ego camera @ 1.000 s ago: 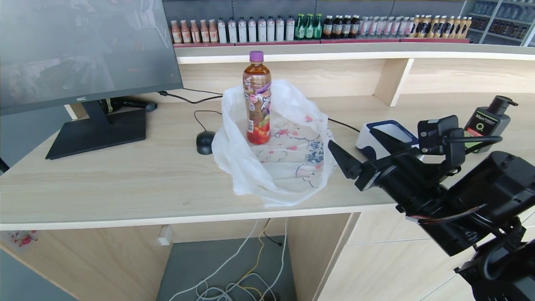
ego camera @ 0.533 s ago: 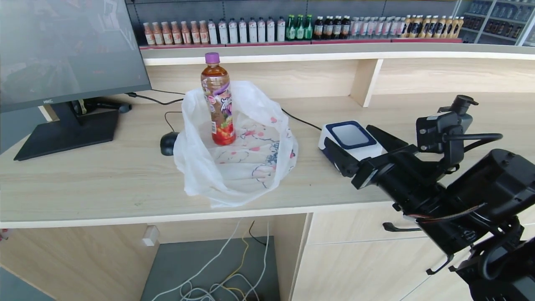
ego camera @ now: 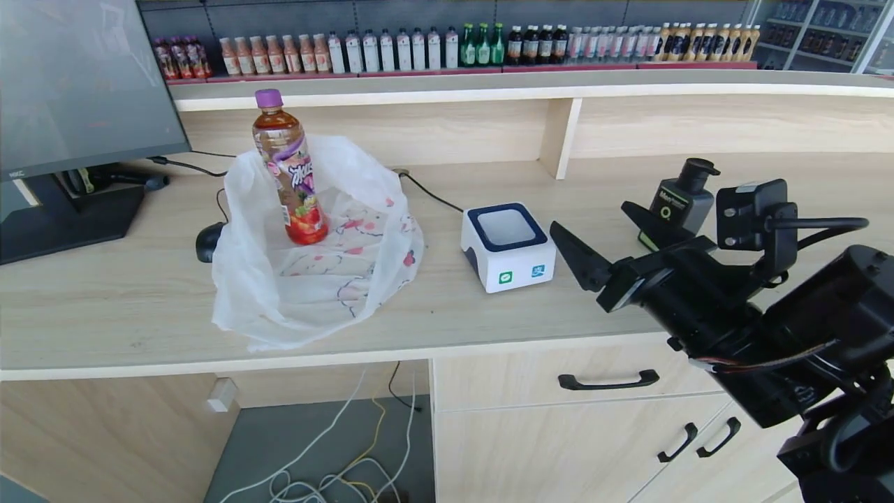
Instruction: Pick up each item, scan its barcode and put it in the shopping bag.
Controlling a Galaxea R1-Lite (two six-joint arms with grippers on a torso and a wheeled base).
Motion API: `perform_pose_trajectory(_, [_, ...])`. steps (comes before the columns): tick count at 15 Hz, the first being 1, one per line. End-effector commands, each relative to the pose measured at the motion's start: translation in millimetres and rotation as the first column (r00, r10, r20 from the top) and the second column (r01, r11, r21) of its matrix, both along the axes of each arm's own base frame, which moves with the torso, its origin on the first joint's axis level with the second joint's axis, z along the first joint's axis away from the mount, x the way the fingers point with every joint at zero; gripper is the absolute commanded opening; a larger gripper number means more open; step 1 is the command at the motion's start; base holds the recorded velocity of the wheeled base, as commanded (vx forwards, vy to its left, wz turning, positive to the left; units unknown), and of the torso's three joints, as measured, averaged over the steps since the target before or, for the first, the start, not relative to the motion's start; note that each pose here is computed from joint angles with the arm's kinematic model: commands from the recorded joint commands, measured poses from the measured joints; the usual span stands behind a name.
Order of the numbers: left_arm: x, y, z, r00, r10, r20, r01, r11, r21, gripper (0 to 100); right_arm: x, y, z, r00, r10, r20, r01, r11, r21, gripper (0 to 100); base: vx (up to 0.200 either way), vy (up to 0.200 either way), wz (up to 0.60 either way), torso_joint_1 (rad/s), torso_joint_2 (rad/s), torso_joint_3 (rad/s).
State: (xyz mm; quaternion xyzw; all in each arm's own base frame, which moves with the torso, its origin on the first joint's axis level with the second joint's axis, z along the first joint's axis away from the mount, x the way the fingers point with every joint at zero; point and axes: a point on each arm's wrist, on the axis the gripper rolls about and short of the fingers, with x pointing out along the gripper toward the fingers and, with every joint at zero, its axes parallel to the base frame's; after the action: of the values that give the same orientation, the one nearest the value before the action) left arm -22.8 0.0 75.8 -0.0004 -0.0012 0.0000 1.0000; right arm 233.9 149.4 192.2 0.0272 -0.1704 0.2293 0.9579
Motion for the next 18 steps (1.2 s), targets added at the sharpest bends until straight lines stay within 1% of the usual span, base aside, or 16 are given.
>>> perform_pose_trajectory(1, [0,0.0,0.0,1.0,0.0,0.001,0.0,1.0,-0.001,100,-1,5,1,1.0,0.016,0.006,-0.016,1.0,0.003,100,0.0,-0.2,0.0,-0.002,0.0,0.002])
perform_pose_trajectory(4, [0,0.0,0.0,1.0,0.0,0.001,0.0,1.0,0.002,100,-5,18,-3,0.998,0.062,-0.006,-0.062,0.998,-0.003,100,0.0,-0.2,0.0,0.002,0.0,0.001])
perform_pose_trajectory(6, [0,0.0,0.0,1.0,0.0,0.001,0.0,1.0,0.001,100,-5,18,-4,0.998,0.064,-0.01,-0.064,0.998,-0.006,100,0.0,-0.2,0.0,0.002,0.0,0.002])
perform_pose_trajectory(11, [0,0.0,0.0,1.0,0.0,0.001,0.0,1.0,-0.001,100,-14,15,-11,0.996,0.074,-0.041,-0.075,0.997,-0.026,100,0.0,0.0,0.0,0.0,0.0,0.0])
perform_pose_trajectory(18, [0,0.0,0.0,1.0,0.0,0.001,0.0,1.0,-0.001,100,-13,12,-15,0.997,0.061,-0.052,-0.063,0.997,-0.033,100,0.0,0.0,0.0,0.0,0.0,0.0])
